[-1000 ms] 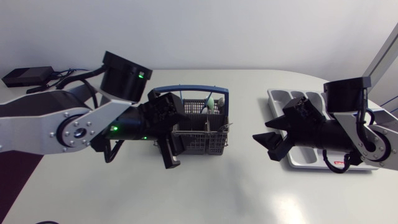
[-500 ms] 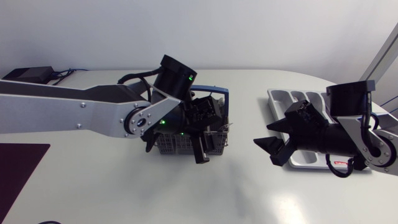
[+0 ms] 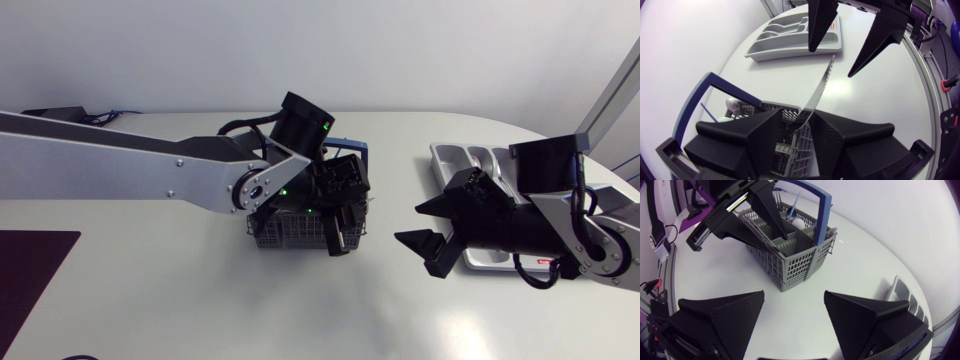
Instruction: Unload the cutlery basket into the drawer organizer.
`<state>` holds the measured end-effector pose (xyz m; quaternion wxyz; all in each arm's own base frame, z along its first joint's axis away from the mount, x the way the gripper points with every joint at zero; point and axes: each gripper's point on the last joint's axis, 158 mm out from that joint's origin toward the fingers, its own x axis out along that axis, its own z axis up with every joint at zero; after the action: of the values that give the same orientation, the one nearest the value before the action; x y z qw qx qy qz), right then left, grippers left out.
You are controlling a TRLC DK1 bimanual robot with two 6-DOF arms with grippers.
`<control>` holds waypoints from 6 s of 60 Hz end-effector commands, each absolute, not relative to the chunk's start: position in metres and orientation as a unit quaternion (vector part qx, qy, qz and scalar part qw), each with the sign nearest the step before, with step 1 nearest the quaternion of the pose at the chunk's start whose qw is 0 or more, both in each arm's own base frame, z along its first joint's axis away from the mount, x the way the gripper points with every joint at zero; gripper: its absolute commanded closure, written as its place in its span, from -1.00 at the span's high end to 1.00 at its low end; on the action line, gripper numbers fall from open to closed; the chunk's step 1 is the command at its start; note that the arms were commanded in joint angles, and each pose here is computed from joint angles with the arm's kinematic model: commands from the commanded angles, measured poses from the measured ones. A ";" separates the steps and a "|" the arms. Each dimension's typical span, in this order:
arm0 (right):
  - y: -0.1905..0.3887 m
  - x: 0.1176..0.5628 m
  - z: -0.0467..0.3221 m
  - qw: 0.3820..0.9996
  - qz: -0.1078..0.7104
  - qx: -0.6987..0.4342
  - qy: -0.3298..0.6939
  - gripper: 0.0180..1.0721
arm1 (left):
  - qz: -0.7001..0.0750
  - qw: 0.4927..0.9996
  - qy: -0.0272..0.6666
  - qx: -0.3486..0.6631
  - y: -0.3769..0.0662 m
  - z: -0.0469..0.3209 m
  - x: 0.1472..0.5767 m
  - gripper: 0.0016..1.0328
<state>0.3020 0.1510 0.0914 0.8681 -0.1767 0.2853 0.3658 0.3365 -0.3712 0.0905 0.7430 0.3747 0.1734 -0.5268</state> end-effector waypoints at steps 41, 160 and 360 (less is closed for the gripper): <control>0.166 0.297 0.092 0.860 0.381 -0.187 0.282 0.66 | -0.551 0.764 0.179 0.284 -0.369 0.185 0.366 -0.93; 0.242 0.208 0.141 0.780 0.556 -0.165 0.236 -0.47 | -0.698 0.640 0.224 0.232 -0.362 0.245 0.200 -0.93; -0.246 0.442 -0.016 0.860 -0.090 -0.044 0.501 -0.60 | -0.279 0.899 0.215 0.261 -0.165 0.219 0.358 0.84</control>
<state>0.4332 -0.2482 -0.0090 0.8604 -0.0436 0.4993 -0.0925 0.3648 -0.1745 0.2299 0.9031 0.2479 0.2058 -0.2839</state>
